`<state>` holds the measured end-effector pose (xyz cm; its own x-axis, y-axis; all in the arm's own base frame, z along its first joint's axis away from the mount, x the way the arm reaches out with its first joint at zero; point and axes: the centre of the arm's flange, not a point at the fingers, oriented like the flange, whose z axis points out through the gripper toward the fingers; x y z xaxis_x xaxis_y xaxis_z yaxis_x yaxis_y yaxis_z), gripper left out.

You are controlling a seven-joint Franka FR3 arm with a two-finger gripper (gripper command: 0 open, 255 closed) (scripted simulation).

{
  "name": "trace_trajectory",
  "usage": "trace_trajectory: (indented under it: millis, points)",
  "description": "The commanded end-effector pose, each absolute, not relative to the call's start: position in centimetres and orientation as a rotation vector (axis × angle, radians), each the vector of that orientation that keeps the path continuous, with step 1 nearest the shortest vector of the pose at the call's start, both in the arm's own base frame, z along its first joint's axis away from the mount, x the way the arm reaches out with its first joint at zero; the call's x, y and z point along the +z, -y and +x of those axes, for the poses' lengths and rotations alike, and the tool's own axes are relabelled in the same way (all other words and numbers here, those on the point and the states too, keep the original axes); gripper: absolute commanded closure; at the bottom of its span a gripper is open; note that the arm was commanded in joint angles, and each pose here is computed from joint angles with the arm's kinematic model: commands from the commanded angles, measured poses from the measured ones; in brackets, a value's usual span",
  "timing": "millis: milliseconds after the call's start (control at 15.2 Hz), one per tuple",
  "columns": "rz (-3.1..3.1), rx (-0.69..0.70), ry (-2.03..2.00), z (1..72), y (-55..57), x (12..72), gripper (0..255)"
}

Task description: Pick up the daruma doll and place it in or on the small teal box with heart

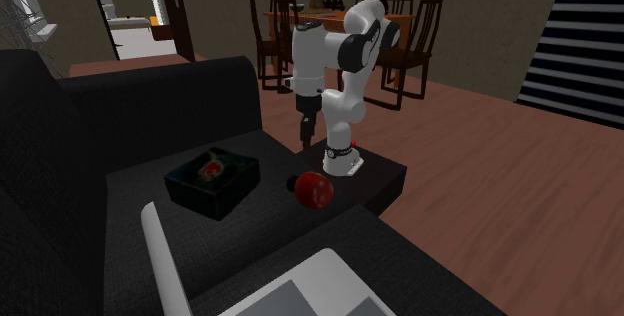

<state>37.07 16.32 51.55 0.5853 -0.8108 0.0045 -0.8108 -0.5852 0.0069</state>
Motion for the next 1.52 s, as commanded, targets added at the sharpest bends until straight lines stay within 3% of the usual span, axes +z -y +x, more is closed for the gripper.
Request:
trace_trajectory:
  millis: [0, 462, 924, 1452]
  points:
    - [2.716, 0.009, 1.589, 39.0, -17.6, 50.4, 0]
    - [2.44, 0.032, 2.037, 45.6, -19.9, 46.9, 0]
    - [2.44, 0.032, 2.037, 45.8, -19.9, 42.9, 0]
    - [2.44, 0.032, 2.037, 45.8, -19.9, 42.9, 0]
